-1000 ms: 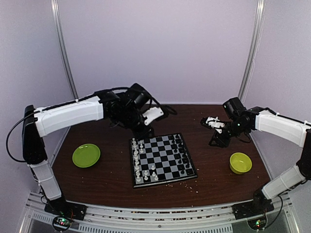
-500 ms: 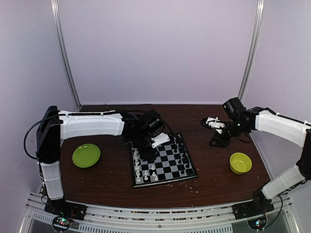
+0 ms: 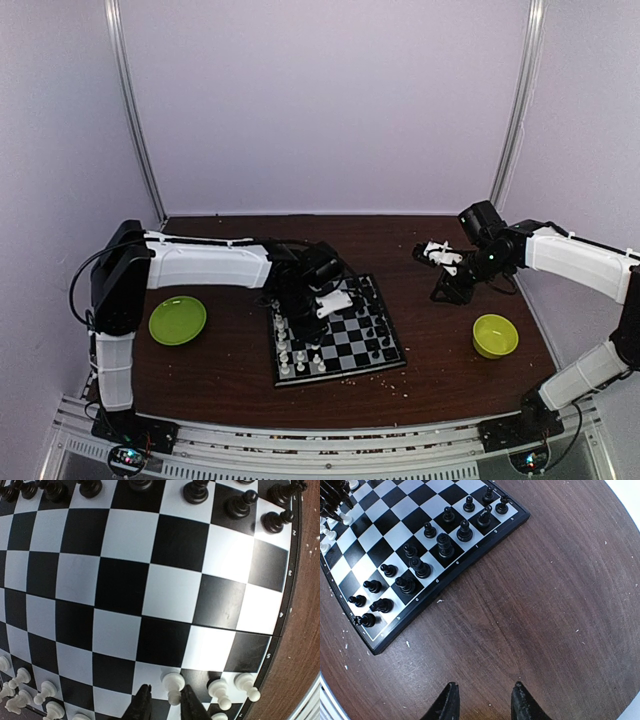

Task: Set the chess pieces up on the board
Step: Pick up the pawn from the chessboard, then place the pawn on d2.

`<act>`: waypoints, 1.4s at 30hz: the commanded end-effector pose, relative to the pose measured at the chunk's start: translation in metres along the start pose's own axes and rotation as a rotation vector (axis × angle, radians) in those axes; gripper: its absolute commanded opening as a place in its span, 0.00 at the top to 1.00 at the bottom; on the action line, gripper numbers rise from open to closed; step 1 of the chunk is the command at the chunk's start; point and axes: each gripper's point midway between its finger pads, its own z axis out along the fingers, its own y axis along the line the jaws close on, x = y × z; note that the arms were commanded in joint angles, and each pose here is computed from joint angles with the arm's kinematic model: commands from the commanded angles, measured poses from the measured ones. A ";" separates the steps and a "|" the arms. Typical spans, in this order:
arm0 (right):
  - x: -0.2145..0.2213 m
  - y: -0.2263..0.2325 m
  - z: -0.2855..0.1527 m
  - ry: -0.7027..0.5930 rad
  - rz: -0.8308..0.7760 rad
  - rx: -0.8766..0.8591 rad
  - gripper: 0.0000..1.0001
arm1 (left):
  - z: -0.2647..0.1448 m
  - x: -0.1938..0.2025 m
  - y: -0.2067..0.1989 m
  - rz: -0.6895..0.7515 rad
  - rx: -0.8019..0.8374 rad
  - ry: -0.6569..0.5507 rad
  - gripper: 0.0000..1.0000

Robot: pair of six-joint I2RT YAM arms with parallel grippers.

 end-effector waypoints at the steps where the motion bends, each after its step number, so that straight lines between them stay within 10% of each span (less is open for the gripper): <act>1: -0.005 -0.004 -0.004 0.000 -0.011 0.019 0.64 | 0.006 -0.007 -0.001 0.000 0.010 -0.015 0.80; 42: -0.001 -0.004 0.000 0.024 -0.007 0.017 0.64 | -0.013 0.012 0.074 -0.164 -0.147 0.040 0.94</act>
